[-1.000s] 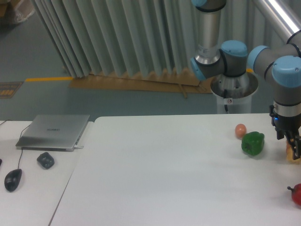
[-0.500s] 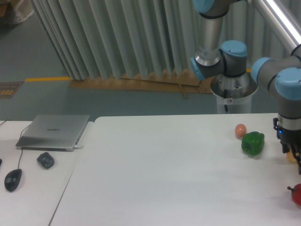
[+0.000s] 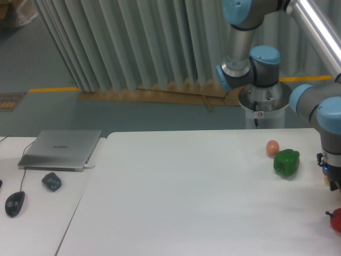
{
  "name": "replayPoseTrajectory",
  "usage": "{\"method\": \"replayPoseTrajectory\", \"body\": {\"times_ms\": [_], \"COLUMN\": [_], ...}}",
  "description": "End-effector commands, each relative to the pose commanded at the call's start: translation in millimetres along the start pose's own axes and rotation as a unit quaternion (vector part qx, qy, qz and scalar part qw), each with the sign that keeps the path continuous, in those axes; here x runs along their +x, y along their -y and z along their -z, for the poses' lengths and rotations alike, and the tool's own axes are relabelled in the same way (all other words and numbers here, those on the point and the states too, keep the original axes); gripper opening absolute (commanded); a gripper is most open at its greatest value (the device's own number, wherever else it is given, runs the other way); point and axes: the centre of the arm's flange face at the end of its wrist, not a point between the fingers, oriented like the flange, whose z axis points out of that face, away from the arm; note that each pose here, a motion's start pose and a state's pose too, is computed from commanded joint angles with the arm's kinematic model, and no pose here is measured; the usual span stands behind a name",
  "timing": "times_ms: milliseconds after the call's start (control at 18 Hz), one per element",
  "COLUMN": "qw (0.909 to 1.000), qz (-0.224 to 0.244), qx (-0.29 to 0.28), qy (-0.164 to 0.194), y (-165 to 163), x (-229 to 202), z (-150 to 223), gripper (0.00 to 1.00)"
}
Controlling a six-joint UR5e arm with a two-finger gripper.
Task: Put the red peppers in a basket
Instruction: 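Lower the gripper down onto the red pepper, then close the gripper on the red pepper and lift it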
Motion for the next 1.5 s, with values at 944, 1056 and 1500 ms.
{"method": "replayPoseTrajectory", "body": {"times_ms": [944,1056,1500], "qw": [0.9998,0.9997,0.9997], "qz": [0.001,0.009,0.001], "qx": [0.001,-0.002,-0.006], "qy": [-0.018,-0.021,-0.022], "y": [6,8,13], "x": [-8,-7,-3], "z": [-34,-38,-35], "gripper": [1.0,0.75,0.53]}}
